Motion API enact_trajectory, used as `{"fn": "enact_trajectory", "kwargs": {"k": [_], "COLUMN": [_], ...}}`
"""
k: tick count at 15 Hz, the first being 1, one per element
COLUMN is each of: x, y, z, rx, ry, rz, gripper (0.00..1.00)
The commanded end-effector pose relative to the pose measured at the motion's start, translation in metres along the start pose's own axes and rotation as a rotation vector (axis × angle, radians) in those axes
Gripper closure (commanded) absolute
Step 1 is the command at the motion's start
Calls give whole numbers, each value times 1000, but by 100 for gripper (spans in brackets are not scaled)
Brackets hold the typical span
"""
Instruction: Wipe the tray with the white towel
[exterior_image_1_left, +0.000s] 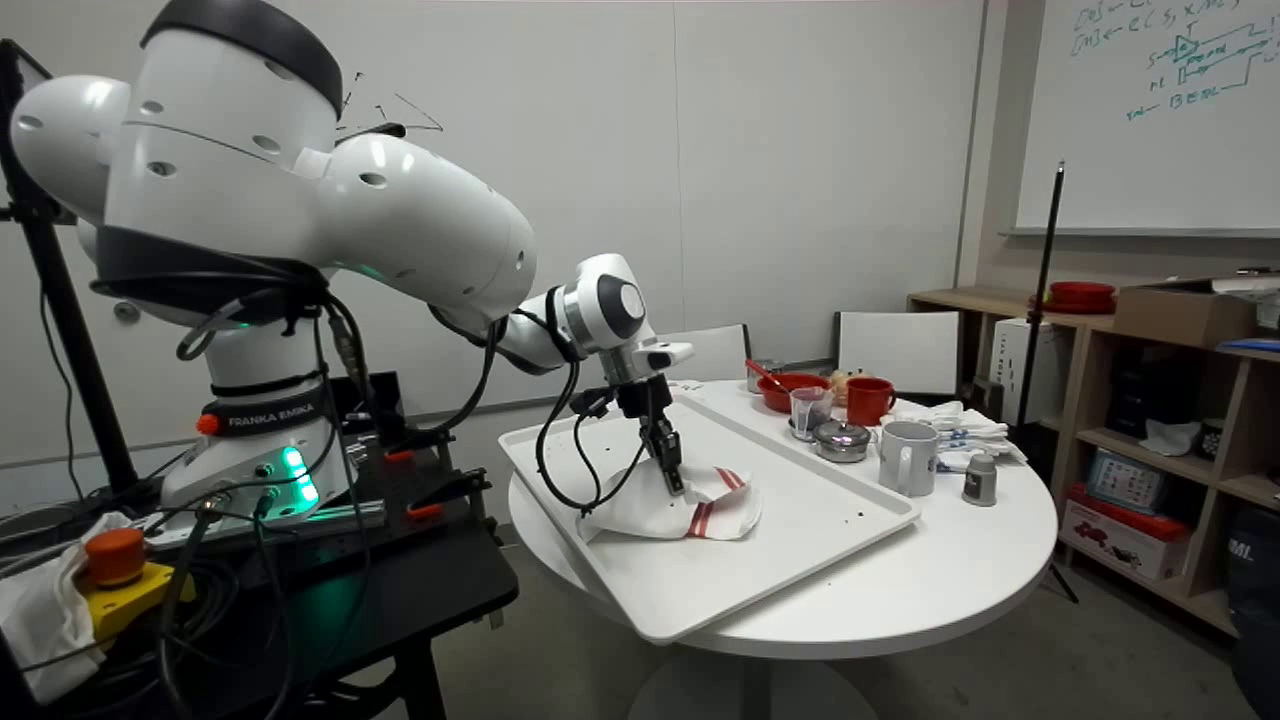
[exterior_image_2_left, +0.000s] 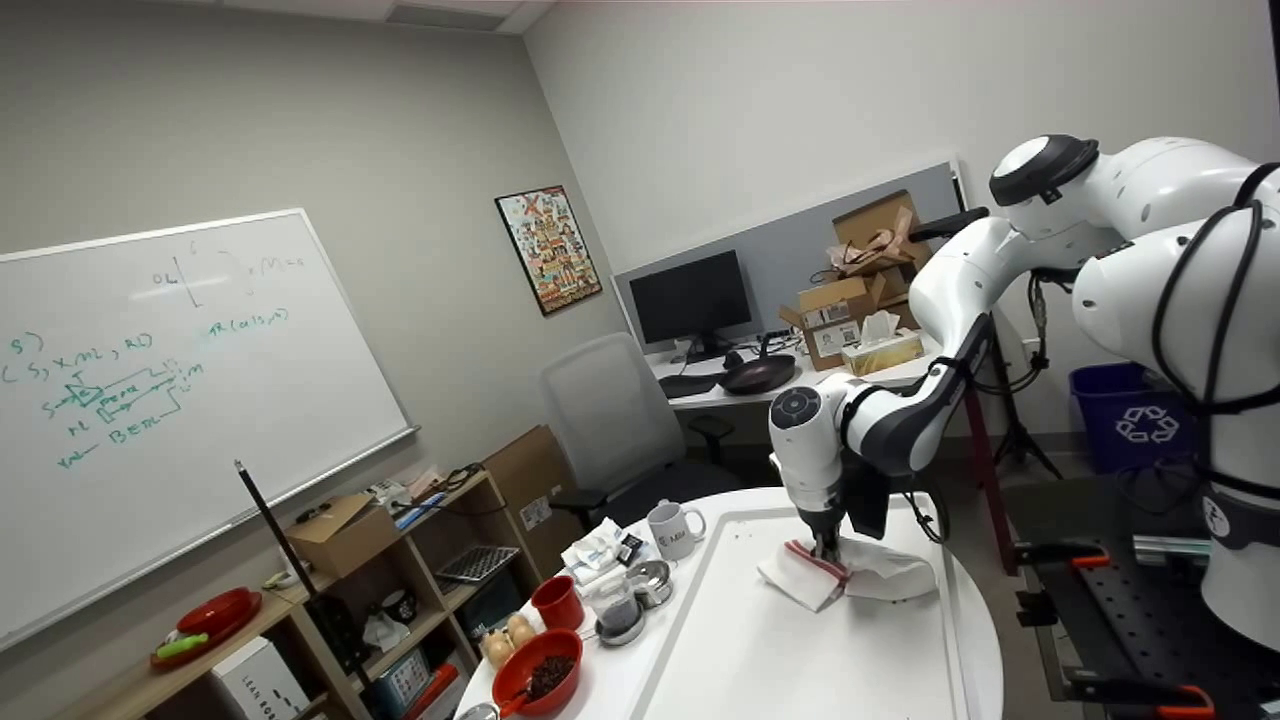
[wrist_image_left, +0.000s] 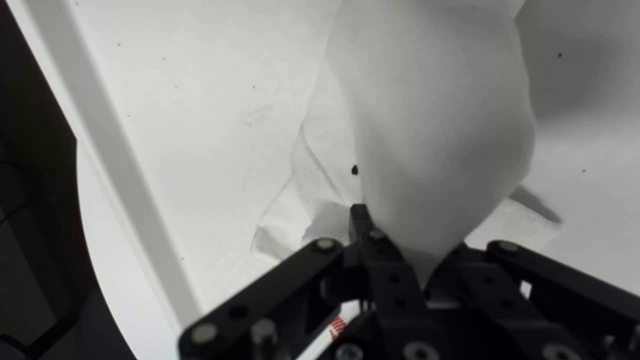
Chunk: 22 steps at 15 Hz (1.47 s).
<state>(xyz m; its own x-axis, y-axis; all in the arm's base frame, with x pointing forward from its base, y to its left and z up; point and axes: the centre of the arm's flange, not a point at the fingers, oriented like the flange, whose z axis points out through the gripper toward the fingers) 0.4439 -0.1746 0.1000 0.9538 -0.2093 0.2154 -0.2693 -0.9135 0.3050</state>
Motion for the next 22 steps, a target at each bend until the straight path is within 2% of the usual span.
{"fn": "enact_trajectory", "kwargs": {"k": [1,14,22], "x": [6,0,-8], "y": [-16,-86,-134], "z": [4,25,21], "rx": [18,-38,-99], "ry": [-41,-97,-79], "rz": [-32,-159,-258], "gripper": [97,97,97]}}
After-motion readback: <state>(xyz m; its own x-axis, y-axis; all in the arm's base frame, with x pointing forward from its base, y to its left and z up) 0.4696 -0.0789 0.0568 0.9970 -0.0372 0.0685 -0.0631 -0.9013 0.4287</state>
